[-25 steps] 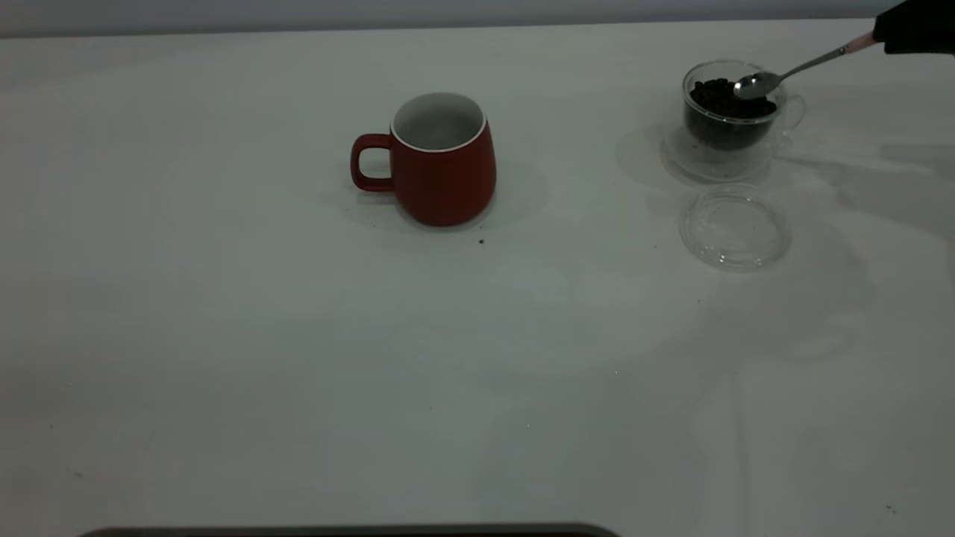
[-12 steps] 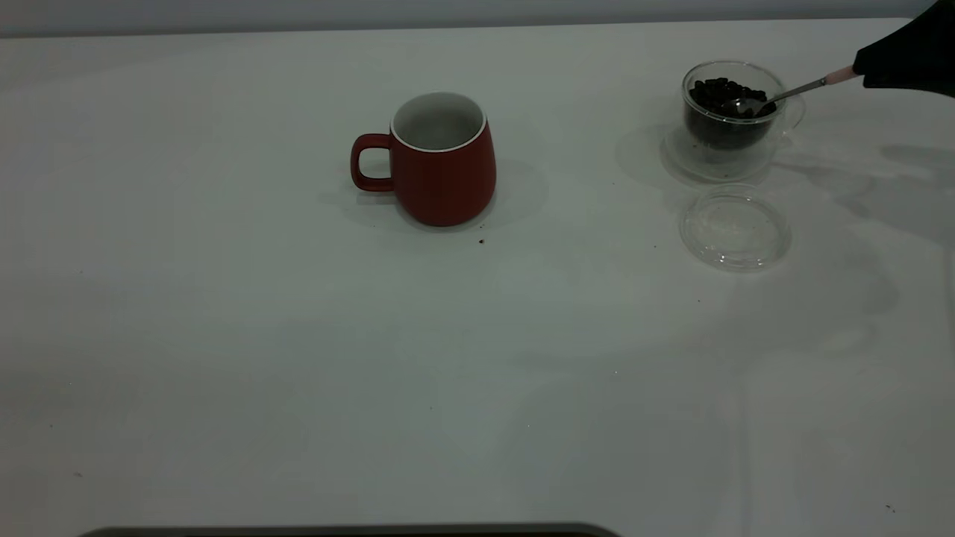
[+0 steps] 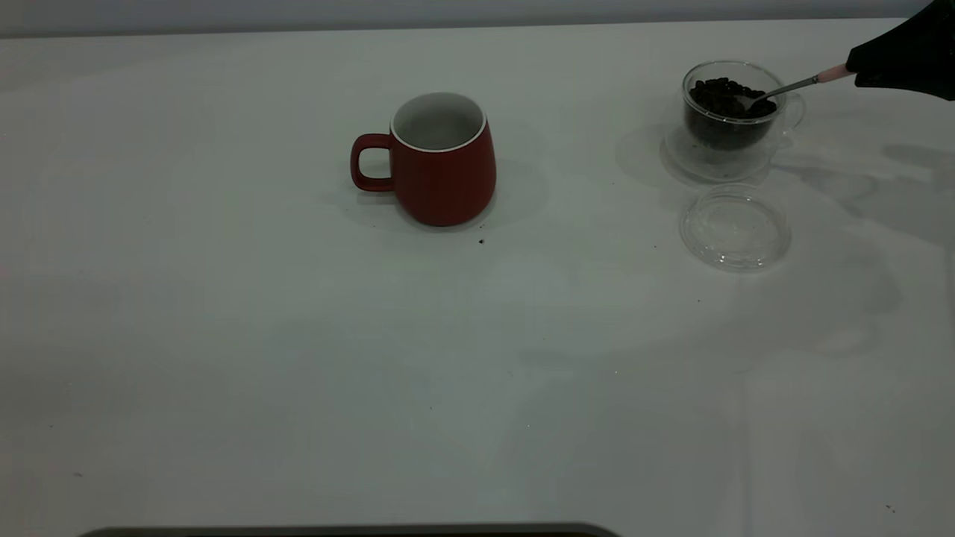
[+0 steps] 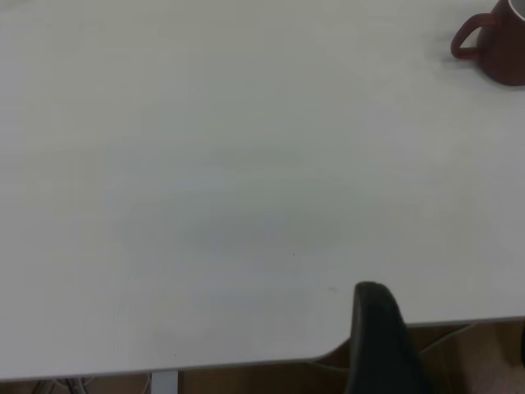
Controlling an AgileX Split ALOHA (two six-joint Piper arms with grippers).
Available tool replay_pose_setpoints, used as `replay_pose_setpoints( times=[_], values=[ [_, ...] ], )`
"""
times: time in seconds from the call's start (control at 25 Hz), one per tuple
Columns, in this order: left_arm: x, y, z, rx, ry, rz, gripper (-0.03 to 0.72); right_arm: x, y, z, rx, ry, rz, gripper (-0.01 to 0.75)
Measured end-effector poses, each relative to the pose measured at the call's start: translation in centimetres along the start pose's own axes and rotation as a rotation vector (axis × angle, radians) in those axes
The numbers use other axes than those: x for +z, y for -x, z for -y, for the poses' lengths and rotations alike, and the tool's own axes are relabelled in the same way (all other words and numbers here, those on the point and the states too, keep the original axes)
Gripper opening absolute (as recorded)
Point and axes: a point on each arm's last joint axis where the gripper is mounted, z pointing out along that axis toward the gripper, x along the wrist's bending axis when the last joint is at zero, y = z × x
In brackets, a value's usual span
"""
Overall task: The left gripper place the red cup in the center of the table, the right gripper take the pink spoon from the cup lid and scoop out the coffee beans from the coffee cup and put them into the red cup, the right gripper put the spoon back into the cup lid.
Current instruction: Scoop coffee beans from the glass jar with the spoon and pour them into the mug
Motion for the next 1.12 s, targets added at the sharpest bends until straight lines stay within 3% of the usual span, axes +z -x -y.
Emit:
replay_pose_setpoints(
  times=[0.36,1.12],
  values=[
    [0.0,0.0,0.0,0.0,0.0,0.0,0.463,1.2,1.2,1.1,0.095,-0.043,-0.036,0.109],
    [0.0,0.0,0.0,0.0,0.0,0.0,0.463,-0.4,1.9,0.4,0.157,0.0,-0.118,0.108]
  ],
)
